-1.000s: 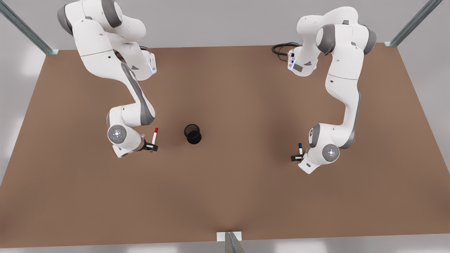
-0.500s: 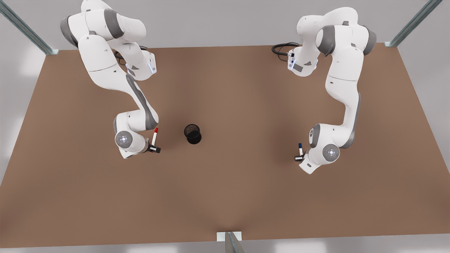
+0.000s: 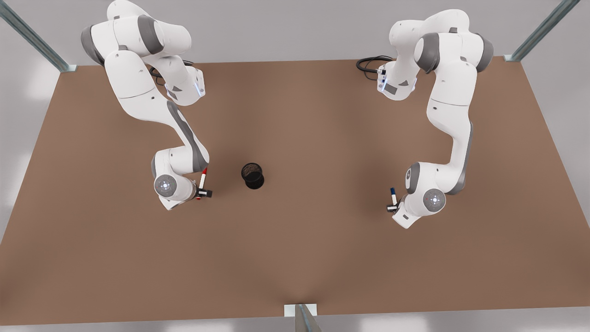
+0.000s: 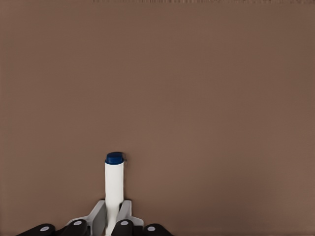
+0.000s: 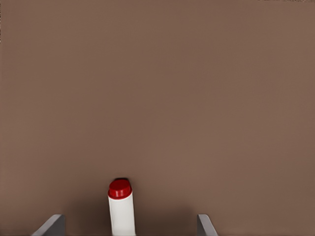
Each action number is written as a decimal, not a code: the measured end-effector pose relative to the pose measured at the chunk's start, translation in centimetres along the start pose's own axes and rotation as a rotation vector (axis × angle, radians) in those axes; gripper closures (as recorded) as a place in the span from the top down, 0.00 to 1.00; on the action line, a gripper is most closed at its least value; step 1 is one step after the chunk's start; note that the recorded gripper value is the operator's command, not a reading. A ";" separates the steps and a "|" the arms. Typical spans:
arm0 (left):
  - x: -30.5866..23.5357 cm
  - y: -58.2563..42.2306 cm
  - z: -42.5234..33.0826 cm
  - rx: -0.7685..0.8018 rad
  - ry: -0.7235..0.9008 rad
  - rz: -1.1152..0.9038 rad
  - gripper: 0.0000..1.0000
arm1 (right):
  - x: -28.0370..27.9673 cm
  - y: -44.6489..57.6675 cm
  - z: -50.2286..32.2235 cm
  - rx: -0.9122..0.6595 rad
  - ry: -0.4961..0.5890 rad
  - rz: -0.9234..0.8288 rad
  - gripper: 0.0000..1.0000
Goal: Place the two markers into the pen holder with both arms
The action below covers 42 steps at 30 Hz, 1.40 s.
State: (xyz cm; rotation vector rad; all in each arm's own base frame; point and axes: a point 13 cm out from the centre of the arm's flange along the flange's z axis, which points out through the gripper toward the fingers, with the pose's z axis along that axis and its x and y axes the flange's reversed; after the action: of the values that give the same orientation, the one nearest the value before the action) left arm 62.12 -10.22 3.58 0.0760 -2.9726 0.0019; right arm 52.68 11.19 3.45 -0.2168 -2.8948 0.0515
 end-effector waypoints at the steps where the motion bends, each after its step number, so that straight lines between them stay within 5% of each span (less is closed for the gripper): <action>1: 0.0 0.0 0.0 0.000 0.000 0.000 0.32 | 0.1 0.0 0.2 0.001 0.004 -0.011 1.00; 6: 0.0 0.0 0.0 -0.003 -0.001 -0.004 0.28 | 0.3 0.3 0.5 0.002 0.012 -0.059 0.89; 9: -0.1 -0.2 -0.2 -0.003 -0.005 -0.009 0.28 | 0.2 0.5 0.3 -0.001 0.012 -0.082 0.60; 14: 0.0 -0.2 0.0 -0.004 -0.002 -0.021 0.28 | -0.2 0.7 -0.3 -0.005 0.010 -0.110 0.44; 32: -0.3 -0.4 -1.7 0.000 -0.019 -0.053 0.28 | -0.6 1.0 0.1 -0.027 0.044 -0.155 0.30; 42: -1.1 -12.3 -10.9 0.077 -0.098 -0.123 0.28 | -0.9 0.9 -0.8 -0.039 0.048 -0.178 0.27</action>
State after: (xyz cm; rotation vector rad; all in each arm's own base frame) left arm 65.68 -22.34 14.11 0.2757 -3.0600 0.1008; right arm 53.87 11.91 4.02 0.0324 -2.8558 -0.0412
